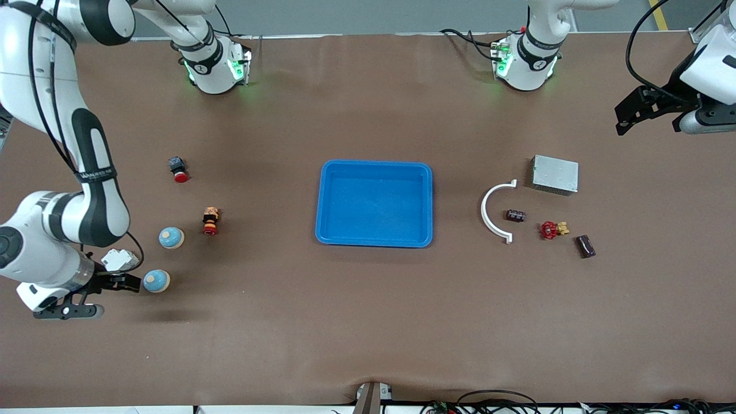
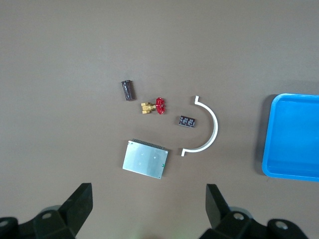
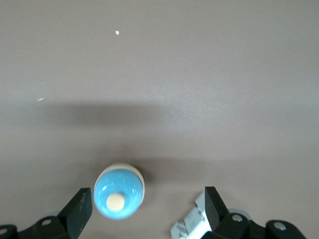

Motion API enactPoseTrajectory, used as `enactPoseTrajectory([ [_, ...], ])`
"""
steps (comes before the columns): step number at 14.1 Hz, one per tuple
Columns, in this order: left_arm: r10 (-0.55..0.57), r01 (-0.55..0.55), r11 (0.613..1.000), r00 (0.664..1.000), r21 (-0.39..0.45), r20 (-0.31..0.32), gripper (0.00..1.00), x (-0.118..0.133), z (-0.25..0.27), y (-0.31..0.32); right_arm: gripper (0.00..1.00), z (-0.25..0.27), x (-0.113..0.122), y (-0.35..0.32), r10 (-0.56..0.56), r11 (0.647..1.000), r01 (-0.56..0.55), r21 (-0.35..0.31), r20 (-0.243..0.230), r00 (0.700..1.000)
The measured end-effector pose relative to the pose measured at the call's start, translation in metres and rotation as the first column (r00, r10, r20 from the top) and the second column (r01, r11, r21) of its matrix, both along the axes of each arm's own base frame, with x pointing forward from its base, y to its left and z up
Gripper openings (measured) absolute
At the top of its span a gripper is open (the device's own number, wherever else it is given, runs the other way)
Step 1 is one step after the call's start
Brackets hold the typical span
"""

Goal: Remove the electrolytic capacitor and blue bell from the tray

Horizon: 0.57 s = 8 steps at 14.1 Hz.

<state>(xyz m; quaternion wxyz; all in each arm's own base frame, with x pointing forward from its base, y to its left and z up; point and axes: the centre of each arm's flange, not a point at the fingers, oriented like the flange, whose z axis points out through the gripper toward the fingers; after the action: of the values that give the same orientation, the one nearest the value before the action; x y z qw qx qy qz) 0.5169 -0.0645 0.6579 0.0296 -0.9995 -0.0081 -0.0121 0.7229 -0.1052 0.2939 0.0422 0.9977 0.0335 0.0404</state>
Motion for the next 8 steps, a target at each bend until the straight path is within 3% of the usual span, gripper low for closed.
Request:
enactPoseTrajectory([
  [4, 0.000, 0.000, 1.000, 1.000, 0.001, -0.006, 1.00, -0.001, -0.001, 0.000, 1.00, 0.085, -0.017, 0.000, 0.012, 1.000, -0.011, 0.005, -0.041, 0.999],
  [8, 0.004, -0.004, 1.000, 1.000, 0.001, -0.009, 1.00, 0.000, -0.002, 0.002, 1.00, 0.159, -0.040, 0.011, 0.002, 0.999, 0.000, 0.048, -0.040, 0.999],
])
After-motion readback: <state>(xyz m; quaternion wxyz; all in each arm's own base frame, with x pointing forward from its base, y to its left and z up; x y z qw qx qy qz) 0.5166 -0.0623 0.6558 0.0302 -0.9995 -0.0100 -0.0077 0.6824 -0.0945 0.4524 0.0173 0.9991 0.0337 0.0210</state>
